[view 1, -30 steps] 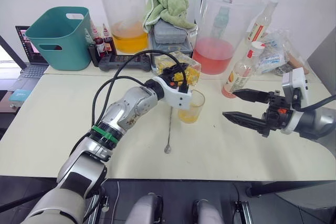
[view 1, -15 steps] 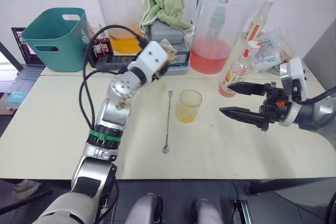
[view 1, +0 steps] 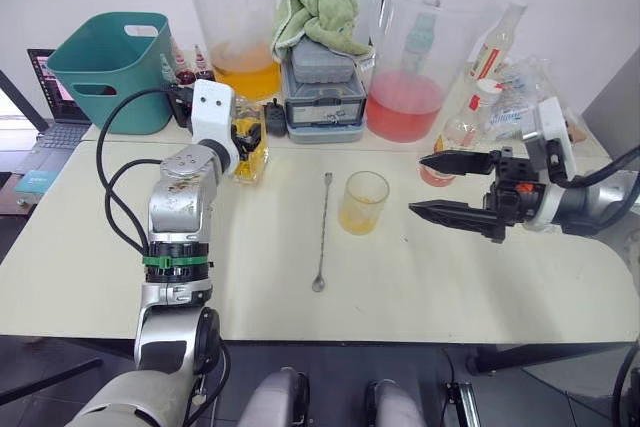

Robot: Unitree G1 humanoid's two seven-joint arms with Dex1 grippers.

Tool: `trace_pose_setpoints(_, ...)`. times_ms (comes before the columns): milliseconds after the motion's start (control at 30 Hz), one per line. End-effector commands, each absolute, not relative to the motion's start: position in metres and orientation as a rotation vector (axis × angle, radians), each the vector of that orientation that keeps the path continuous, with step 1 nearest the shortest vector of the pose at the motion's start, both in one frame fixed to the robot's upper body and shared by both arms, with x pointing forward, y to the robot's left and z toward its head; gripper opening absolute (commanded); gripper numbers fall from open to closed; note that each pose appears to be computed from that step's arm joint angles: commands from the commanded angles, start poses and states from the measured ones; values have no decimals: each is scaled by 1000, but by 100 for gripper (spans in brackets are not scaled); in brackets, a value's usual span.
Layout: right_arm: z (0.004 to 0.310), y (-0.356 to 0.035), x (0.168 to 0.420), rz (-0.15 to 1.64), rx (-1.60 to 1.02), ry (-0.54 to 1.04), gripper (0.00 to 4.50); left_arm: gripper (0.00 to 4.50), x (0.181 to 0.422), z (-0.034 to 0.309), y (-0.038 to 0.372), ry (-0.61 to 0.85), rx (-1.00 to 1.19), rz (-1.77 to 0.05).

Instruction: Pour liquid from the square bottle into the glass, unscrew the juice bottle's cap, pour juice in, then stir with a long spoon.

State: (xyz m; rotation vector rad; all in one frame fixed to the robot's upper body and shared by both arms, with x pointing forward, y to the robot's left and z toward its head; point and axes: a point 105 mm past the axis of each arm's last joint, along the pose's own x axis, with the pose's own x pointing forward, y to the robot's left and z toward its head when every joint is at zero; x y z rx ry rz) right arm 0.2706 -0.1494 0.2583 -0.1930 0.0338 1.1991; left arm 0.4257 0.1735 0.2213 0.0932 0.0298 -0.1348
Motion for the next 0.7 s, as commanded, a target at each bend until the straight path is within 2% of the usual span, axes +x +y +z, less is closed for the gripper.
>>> trace_pose_setpoints(33, 269, -147, 267, 1223, -223, -8, 450, 279, 419, 250, 174, -82, 78, -142)
trace_pose_setpoints(233, 271, -146, 267, 1237, -228, -13, 450, 279, 417, 237, 179, -43, 85, -139)
trace_pose_setpoints(300, 271, -145, 266, 1248, -227, -16, 450, 386, 417, 237, 181, -44, 81, -133)
trace_pose_setpoints(367, 271, -145, 265, 1250, -227, -17, 450, 448, 416, 239, 182, -51, 81, -134)
trace_pose_setpoints(567, 272, -145, 263, 1263, -230, -24, 450, 448, 412, 258, 178, -130, 63, -157)
trace_pose_setpoints(700, 278, -143, 258, 1290, -211, -49, 450, 448, 404, 294, 180, -259, 59, -159)
